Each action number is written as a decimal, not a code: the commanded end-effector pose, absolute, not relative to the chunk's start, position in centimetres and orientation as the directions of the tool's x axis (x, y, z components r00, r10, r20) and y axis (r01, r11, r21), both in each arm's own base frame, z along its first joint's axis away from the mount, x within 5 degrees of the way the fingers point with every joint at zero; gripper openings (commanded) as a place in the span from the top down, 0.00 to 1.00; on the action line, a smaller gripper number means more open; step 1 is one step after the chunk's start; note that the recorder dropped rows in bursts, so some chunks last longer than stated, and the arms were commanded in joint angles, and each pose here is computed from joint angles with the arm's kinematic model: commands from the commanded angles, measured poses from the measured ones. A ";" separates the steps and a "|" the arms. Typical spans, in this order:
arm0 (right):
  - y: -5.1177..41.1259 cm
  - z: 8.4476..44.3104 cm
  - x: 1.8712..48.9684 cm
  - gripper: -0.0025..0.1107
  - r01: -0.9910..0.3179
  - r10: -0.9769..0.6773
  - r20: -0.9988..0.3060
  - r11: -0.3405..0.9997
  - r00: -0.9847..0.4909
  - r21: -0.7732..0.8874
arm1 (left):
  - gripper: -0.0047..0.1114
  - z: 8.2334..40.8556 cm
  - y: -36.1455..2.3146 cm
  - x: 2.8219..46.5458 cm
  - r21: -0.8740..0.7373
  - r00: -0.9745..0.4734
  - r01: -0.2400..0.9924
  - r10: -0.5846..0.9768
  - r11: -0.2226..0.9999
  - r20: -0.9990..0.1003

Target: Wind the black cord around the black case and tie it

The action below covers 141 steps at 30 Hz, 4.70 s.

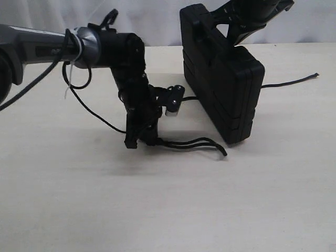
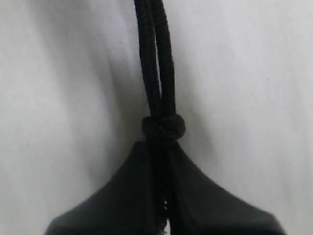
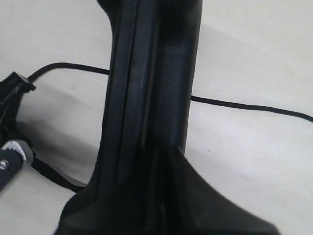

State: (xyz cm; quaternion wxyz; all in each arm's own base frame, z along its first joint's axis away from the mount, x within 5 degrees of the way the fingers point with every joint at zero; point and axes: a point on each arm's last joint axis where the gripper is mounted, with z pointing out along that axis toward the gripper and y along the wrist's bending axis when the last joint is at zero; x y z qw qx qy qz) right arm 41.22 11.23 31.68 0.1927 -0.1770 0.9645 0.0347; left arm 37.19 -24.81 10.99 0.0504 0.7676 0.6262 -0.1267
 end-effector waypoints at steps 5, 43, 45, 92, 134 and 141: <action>11.2 31.7 41.1 0.94 -0.360 -0.334 -0.380 0.933 -0.863 -0.003 | 0.96 16.6 -20.2 39.8 -0.193 -0.089 0.980 0.764 -0.047 -0.639; 11.2 31.7 41.1 0.94 -0.360 -0.334 -0.380 0.933 -0.863 -0.003 | 0.96 19.5 -14.1 43.9 -0.494 -0.566 0.823 0.325 0.282 -0.758; 11.2 31.7 41.1 0.94 -0.360 -0.334 -0.380 0.933 -0.863 -0.003 | 0.96 19.4 -14.7 43.6 -0.498 -0.569 0.822 0.348 0.277 -0.745; 11.2 31.7 41.1 0.94 -0.360 -0.334 -0.380 0.933 -0.863 -0.003 | 0.96 18.7 -25.5 40.2 0.270 -0.133 0.921 0.879 0.279 -0.458; 11.9 31.8 39.5 0.67 -0.386 -0.322 -0.369 0.916 -0.872 0.113 | 0.96 21.8 -28.4 38.6 0.487 -0.151 0.790 0.888 0.372 -0.434; 12.3 31.9 39.4 0.67 -0.428 -0.349 -0.381 0.892 -0.856 0.143 | 0.96 21.8 -28.5 38.5 0.470 -0.161 0.791 0.876 0.390 -0.455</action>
